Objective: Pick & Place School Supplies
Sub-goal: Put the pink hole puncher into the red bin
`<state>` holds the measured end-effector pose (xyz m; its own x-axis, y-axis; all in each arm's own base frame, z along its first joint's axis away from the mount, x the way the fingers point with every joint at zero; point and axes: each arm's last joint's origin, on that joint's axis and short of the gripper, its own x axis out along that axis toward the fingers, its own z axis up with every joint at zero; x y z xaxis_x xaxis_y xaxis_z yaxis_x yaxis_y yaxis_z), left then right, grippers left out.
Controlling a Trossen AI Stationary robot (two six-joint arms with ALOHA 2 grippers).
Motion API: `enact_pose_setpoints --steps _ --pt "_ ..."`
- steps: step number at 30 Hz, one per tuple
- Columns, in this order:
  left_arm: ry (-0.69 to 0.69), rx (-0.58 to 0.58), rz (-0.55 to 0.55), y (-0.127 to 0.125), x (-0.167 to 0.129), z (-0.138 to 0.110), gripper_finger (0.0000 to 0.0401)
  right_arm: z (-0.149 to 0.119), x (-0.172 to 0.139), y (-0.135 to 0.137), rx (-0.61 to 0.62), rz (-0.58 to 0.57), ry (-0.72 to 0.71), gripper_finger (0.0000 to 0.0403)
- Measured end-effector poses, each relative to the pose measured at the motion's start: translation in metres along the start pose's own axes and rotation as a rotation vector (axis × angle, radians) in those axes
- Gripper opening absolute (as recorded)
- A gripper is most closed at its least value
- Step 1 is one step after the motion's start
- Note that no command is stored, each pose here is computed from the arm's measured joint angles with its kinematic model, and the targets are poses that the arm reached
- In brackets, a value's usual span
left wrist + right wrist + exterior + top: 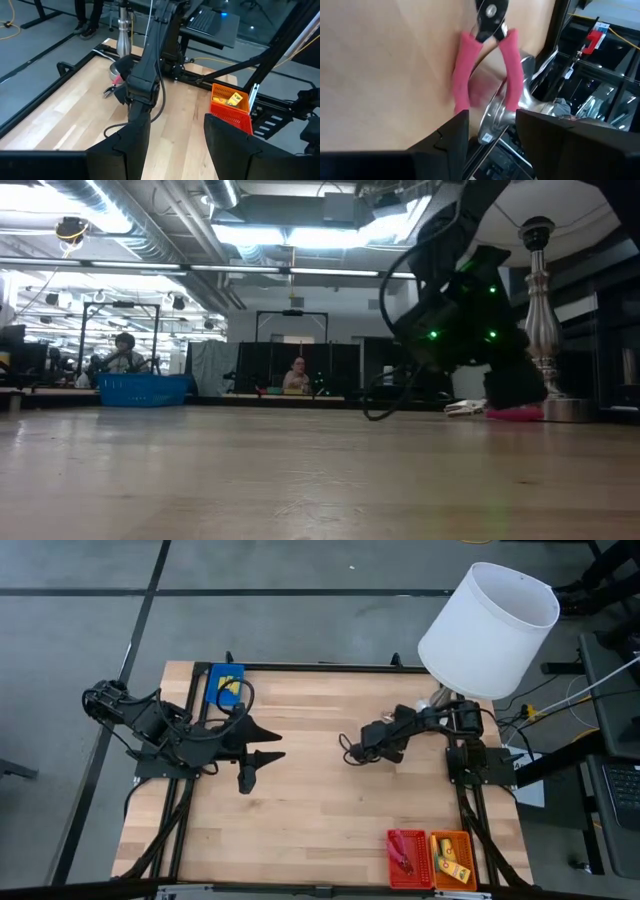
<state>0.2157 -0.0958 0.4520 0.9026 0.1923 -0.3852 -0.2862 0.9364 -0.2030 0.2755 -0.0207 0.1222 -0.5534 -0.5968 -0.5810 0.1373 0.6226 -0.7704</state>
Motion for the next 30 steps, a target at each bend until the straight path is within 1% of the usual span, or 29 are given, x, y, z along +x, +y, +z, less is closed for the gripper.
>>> enact_pose_setpoints --steps 2,6,12,17,21,30 --pt "-0.001 -0.001 -0.001 0.0 0.0 0.0 0.0182 -0.003 0.002 0.002 -0.003 -0.007 0.004 0.0165" --pt "-0.002 -0.007 -0.002 0.0 0.0 0.0 0.0182 -0.005 0.004 0.004 0.037 -0.024 0.0 0.0155" --pt "-0.005 -0.029 -0.013 -0.001 0.0 0.001 0.0182 -0.003 0.004 0.003 0.048 -0.064 -0.049 0.0141" --pt "-0.014 -0.048 -0.022 -0.002 0.0 0.002 0.0182 0.001 0.004 0.005 0.061 -0.061 -0.087 0.014" --pt "-0.016 -0.056 -0.042 -0.003 0.0 0.003 0.0182 0.004 0.005 0.006 0.029 -0.055 -0.112 0.014" --pt "-0.025 -0.08 -0.062 -0.004 0.0 0.005 0.0182 0.008 0.014 0.0 0.032 -0.066 -0.091 0.014"
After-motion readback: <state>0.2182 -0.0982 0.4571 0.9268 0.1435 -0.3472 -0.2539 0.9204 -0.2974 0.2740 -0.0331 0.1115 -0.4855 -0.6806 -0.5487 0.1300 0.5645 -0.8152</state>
